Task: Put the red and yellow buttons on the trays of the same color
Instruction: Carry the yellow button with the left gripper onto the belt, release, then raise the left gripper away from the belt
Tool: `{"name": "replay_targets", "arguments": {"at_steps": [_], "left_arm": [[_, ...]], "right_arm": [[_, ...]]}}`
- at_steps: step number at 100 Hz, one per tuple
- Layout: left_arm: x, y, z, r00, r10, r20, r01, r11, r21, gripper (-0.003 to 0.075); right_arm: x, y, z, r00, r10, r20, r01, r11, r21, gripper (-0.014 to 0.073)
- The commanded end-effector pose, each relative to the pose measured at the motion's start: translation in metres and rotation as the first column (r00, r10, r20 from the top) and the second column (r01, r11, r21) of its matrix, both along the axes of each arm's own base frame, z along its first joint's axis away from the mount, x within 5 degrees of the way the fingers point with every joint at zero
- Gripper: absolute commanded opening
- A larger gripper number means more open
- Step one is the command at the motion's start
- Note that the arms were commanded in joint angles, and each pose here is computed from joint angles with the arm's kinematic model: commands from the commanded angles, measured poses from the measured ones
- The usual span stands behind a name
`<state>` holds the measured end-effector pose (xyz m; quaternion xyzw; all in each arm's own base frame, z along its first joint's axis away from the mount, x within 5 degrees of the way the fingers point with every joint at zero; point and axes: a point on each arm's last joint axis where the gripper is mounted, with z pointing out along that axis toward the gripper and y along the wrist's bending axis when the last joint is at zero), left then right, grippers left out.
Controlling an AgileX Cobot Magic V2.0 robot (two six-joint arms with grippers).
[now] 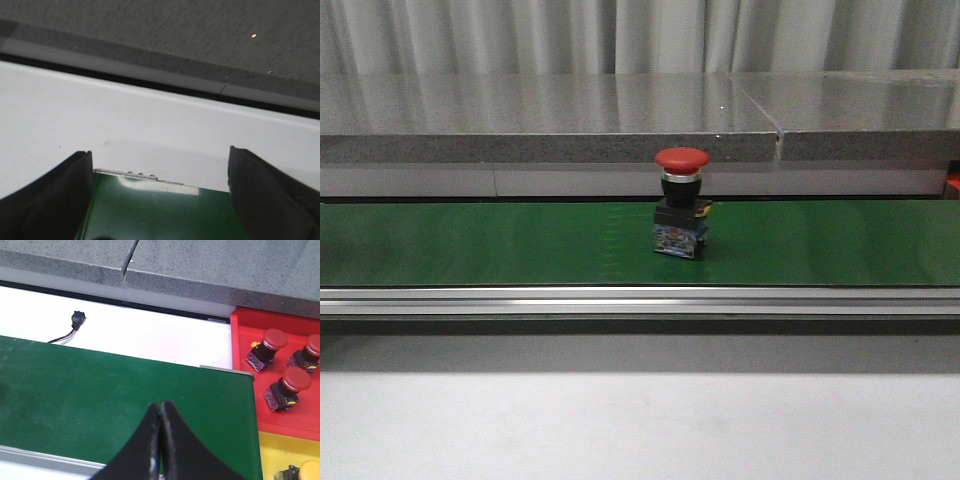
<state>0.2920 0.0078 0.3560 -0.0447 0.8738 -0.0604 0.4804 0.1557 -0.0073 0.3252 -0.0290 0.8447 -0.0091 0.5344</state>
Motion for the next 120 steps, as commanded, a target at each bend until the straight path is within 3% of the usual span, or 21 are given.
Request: {"name": "replay_targets", "arguments": {"at_steps": [1, 22, 64, 78, 114, 120], "left_arm": [[-0.022, -0.009, 0.040, 0.983, -0.025, 0.182, 0.024, 1.000, 0.011, 0.0547], [-0.069, -0.027, 0.050, 0.962, -0.099, 0.253, 0.098, 0.995, 0.018, 0.0547], [-0.169, -0.026, 0.009, 0.934, -0.121, 0.335, 0.121, 0.992, 0.022, 0.0536], [-0.196, -0.024, -0.008, 0.921, -0.120, 0.371, 0.120, 0.992, 0.024, 0.0427], [-0.226, -0.023, -0.032, 0.902, -0.125, 0.413, 0.125, 0.992, 0.027, -0.0006], [-0.226, -0.023, -0.032, 0.902, -0.125, 0.413, 0.125, 0.992, 0.027, -0.0019]], "right_arm": [[0.001, -0.002, 0.017, 0.994, -0.017, 0.109, 0.019, 1.000, -0.012, -0.0120], [0.001, -0.002, 0.017, 0.994, -0.017, 0.109, 0.019, 1.000, -0.012, -0.0120], [0.001, -0.002, 0.017, 0.994, -0.017, 0.109, 0.019, 1.000, -0.012, -0.0120], [0.001, -0.002, 0.017, 0.994, -0.017, 0.109, 0.019, 1.000, -0.012, -0.0120], [0.001, -0.002, 0.017, 0.994, -0.018, 0.110, 0.019, 1.000, -0.012, -0.0120], [0.002, -0.002, 0.017, 0.994, -0.018, 0.109, 0.019, 1.000, -0.012, -0.0120]]}}
